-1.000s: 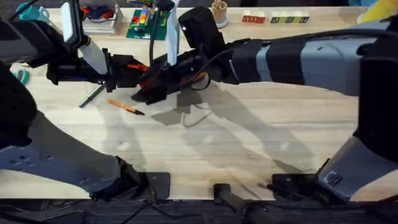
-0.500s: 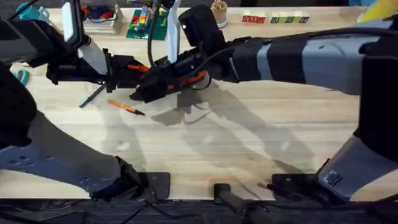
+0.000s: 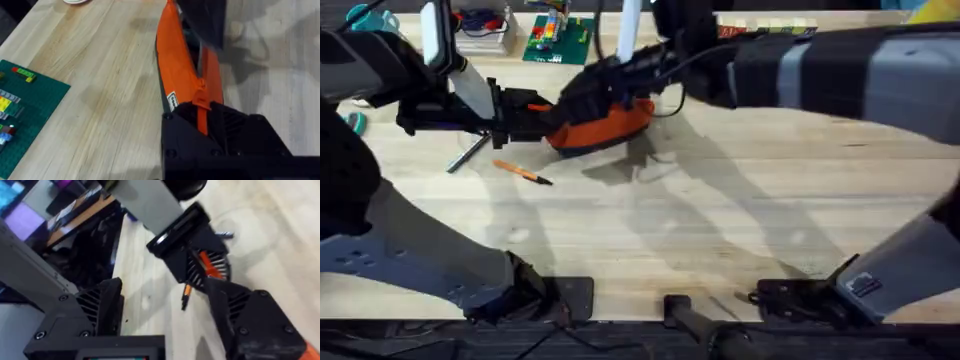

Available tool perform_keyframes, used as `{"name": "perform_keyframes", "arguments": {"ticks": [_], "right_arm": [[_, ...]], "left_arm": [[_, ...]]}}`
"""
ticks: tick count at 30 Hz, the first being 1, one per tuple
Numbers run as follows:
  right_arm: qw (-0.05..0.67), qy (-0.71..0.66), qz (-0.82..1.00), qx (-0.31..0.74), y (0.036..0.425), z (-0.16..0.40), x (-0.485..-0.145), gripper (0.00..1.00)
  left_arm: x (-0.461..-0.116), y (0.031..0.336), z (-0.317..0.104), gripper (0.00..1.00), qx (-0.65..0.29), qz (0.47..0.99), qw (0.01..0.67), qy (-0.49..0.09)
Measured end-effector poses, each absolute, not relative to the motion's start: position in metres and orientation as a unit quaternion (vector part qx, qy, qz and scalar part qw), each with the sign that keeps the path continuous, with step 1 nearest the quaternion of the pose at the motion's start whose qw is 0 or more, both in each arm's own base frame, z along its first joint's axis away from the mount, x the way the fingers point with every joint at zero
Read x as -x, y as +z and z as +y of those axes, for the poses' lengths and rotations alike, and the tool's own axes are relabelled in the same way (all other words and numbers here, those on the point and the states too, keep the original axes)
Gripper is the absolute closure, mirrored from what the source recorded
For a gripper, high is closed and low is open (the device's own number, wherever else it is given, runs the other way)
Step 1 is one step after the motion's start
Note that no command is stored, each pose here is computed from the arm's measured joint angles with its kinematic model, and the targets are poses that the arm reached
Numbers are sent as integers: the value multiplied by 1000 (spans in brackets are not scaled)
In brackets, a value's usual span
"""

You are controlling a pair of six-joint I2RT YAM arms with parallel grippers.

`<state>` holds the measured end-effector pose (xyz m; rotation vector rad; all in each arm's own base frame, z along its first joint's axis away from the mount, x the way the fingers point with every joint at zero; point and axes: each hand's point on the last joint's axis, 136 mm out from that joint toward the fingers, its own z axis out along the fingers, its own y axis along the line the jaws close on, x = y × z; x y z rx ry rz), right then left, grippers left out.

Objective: Unzip the bag, pick up the pens from the table one at a time and place them inside, then zip the bag closed.

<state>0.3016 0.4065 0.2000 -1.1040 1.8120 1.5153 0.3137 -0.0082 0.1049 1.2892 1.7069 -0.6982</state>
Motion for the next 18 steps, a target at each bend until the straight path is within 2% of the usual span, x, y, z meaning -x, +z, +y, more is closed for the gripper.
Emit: {"name": "perform_keyframes", "arguments": {"ticks": [3,18], "right_arm": [[275,549,680,400,203,396,-312,5],[298,453,751,376,169,329,-360,5]], "left_arm": [[-314,105,-8,960,-517,684,431,-280],[-314,105,-8,960,-517,684,431,-280]]}}
